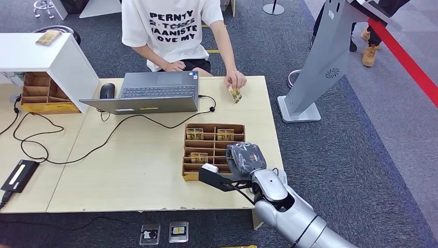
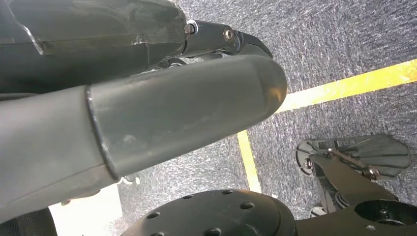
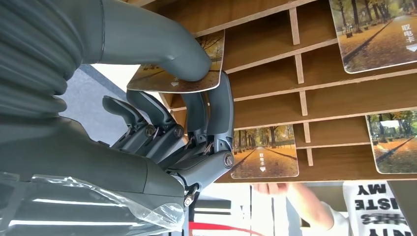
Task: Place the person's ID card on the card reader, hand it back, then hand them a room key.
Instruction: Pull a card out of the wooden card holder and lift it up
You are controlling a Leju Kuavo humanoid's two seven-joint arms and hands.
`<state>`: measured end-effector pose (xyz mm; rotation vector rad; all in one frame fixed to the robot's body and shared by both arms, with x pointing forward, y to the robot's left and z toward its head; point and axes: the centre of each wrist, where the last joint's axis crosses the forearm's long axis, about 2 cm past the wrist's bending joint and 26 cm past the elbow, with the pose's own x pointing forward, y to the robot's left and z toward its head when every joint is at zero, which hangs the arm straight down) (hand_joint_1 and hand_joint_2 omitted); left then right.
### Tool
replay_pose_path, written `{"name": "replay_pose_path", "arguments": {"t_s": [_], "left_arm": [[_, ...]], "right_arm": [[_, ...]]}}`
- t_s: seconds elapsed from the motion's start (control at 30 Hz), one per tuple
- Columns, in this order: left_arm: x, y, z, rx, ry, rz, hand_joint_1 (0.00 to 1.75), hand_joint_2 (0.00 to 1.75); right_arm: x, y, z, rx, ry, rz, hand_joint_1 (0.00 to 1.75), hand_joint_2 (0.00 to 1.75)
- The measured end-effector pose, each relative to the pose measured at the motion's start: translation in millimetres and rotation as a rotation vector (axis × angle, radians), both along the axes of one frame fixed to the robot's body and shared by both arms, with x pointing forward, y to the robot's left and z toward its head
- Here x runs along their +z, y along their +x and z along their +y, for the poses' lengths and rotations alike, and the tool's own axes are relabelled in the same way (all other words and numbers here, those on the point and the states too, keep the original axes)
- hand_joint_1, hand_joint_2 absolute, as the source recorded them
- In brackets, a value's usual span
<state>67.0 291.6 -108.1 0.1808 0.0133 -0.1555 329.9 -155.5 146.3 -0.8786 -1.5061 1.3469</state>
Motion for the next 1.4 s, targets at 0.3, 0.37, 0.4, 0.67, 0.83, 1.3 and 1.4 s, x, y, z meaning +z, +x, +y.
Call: {"name": "replay_pose_path", "arguments": {"t_s": [0.3,0.37,0.4,0.67,0.83,1.3,1.4], "left_arm": [[0.0,-0.1,0.1,0.007,-0.001,0.001,0.00,0.00],[0.0,-0.1,0.1,0.011,-0.002,0.001,0.00,0.00],[0.0,-0.1,0.1,0.012,-0.002,0.002,0.00,0.00],[0.0,-0.3,-0.1,0.021,-0.004,0.003,0.00,0.00],[-0.1,-0.4,-0.1,0.023,-0.005,0.003,0.00,0.00],[-0.1,-0.8,0.0,0.023,-0.002,0.001,0.00,0.00],[-0.1,-0.8,0.0,0.023,-0.002,0.000,0.00,0.00]], "right_arm": [[5.4,-1.9,2.1,0.011,0.004,0.000,1.75,1.75],[9.0,-3.0,3.3,0.020,0.011,-0.006,1.75,1.75],[11.6,-3.7,4.4,0.026,0.017,-0.011,1.75,1.75],[32.1,-8.7,10.9,0.065,0.063,-0.048,1.75,1.75],[45.9,-11.4,12.3,0.083,0.101,-0.071,1.75,1.75],[83.4,-16.5,5.0,0.089,0.218,-0.183,1.75,1.75],[85.4,-16.7,4.3,0.089,0.225,-0.193,1.75,1.75]]}}
